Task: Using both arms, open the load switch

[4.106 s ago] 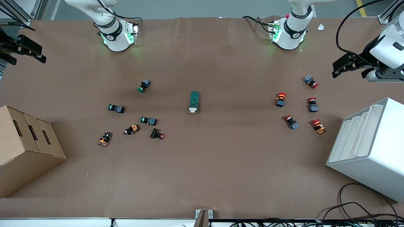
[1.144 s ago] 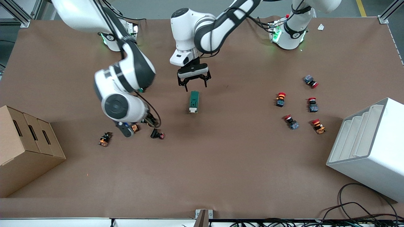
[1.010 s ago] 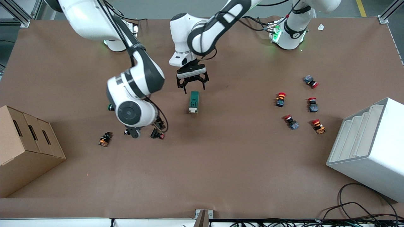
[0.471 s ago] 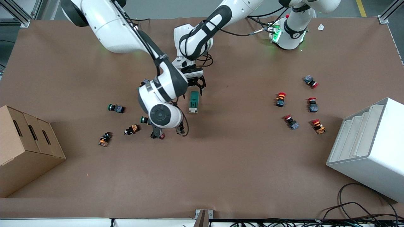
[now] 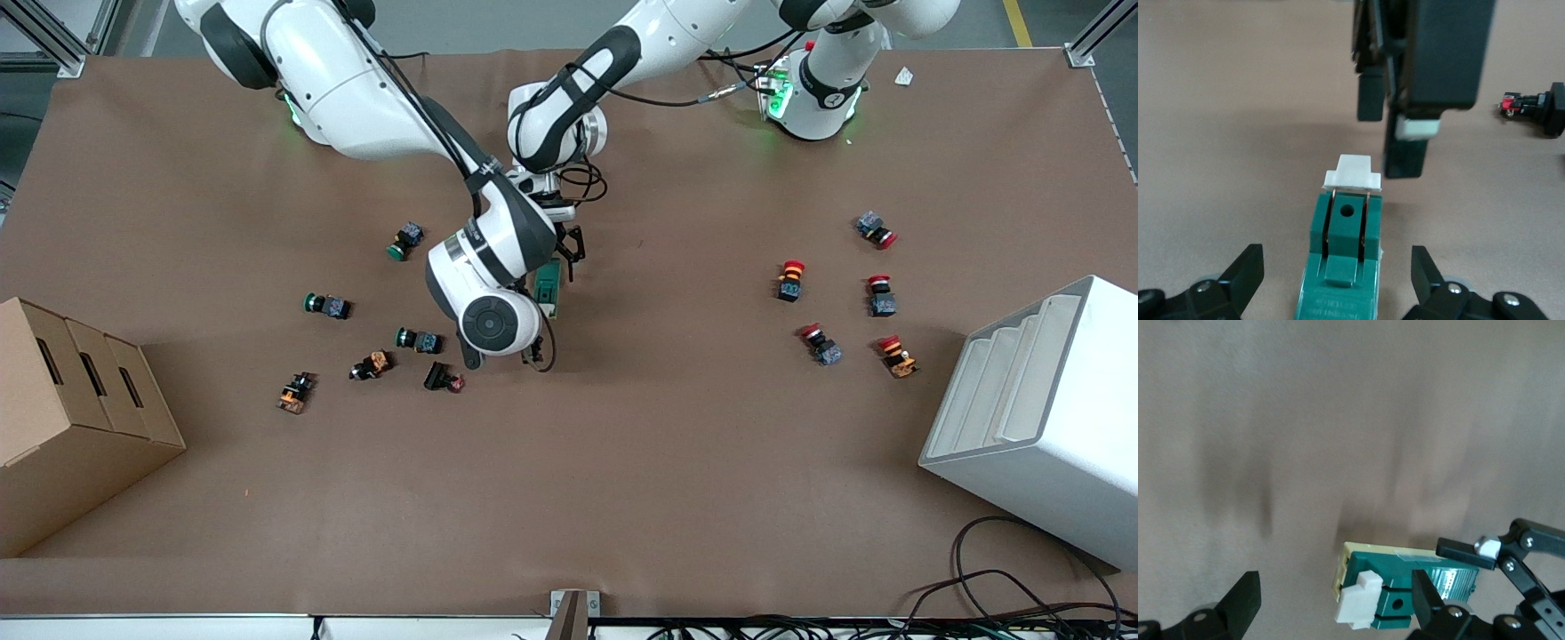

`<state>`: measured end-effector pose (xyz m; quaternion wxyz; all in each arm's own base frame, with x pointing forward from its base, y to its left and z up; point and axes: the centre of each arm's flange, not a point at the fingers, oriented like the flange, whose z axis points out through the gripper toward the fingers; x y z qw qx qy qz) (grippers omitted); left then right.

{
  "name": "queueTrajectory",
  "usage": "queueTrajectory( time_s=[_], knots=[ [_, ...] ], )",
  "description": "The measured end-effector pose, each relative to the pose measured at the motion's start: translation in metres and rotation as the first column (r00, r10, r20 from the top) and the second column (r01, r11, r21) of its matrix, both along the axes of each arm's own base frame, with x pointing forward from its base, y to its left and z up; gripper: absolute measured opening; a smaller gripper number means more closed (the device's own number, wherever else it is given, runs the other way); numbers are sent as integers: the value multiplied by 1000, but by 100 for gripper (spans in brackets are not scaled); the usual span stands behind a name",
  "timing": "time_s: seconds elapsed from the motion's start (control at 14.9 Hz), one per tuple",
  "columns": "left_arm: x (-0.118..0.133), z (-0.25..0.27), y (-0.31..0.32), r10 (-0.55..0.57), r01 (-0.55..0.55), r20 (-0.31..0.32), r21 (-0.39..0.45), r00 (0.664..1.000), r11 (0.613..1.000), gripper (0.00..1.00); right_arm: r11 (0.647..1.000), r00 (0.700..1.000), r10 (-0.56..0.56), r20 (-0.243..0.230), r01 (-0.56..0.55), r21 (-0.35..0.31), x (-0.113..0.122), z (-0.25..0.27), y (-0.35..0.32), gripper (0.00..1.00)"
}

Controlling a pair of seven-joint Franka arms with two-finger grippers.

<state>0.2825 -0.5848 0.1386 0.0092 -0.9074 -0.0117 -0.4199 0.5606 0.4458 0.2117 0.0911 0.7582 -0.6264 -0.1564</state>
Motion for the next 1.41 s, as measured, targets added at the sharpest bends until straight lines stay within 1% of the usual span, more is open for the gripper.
queueTrajectory(
  time_s=[0.13, 0.2, 0.4, 0.47, 0.81, 1.01, 1.41],
  knots=[
    [0, -9, 3, -41, 41, 41, -2, 998, 999, 98, 1000, 1000, 6, -16, -6, -3, -8, -1, 7, 100],
    [1, -17, 5, -57, 58, 63, -9, 996, 998, 98, 1000, 1000, 8, -30, -9, -14, -14, -2, 11, 100],
    [0, -44, 13, -85, 87, 95, -18, 992, 996, 98, 998, 995, 27, -93, -33, -54, -29, -5, 15, 100],
    [-1, -48, 14, -93, 95, 105, -15, 990, 995, 99, 998, 994, 28, -102, -35, -60, -30, -5, 14, 100],
    [-2, -49, 15, -101, 102, 111, -12, 989, 995, 100, 997, 992, 34, -120, -42, -69, -31, -2, 14, 100],
    [-3, -52, 19, -144, 144, 139, 10, 980, 990, 100, 996, 990, 40, -137, -50, -75, -34, 0, 14, 100],
    [-4, -54, 20, -153, 152, 150, 12, 977, 988, 100, 996, 988, 49, -144, -59, -66, -37, 4, 20, 100]
  ],
)
